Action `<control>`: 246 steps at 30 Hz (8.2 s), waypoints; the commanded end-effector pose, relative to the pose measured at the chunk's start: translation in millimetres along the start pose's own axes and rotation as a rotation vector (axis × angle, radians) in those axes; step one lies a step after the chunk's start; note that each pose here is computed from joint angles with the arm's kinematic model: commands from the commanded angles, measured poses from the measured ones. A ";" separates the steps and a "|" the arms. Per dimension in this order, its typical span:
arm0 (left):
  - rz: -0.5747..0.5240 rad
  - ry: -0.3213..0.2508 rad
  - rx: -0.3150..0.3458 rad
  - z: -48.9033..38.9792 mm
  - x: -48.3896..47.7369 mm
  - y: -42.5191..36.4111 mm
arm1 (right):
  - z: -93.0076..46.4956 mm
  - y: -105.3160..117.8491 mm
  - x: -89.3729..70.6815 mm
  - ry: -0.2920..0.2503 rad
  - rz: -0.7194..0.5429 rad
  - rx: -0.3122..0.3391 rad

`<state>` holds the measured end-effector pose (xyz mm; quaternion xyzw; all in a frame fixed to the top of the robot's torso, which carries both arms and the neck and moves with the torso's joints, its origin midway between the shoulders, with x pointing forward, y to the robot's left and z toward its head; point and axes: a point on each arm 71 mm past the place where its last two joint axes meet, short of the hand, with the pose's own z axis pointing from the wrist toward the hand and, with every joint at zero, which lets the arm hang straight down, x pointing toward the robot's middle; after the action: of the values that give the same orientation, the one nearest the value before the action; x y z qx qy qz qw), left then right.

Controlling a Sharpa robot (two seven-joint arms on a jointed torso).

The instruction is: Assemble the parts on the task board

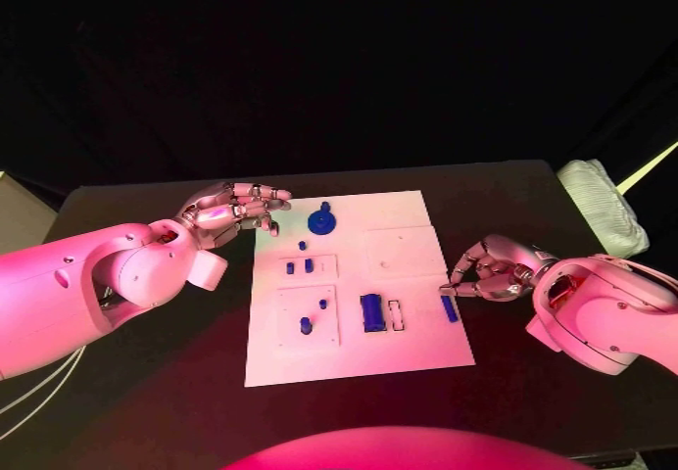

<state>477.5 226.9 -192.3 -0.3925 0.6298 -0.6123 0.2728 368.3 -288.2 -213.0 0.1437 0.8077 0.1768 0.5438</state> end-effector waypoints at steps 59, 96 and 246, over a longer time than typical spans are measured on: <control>-0.004 0.019 0.003 -1.6 0.8 -0.3 | 12.8 83.6 78.9 0.039 -0.055 -0.281; -0.002 0.011 0.019 -3.5 0.2 -1.9 | -4.9 0.1 10.6 -0.101 -0.127 -0.062; 0.013 0.033 -0.003 -4.5 1.3 -0.1 | 14.2 56.8 76.9 0.088 -0.014 -0.077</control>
<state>474.1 230.5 -192.2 -0.3847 0.6369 -0.6101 0.2721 356.5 -203.2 -255.9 0.1202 0.8209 0.2109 0.5169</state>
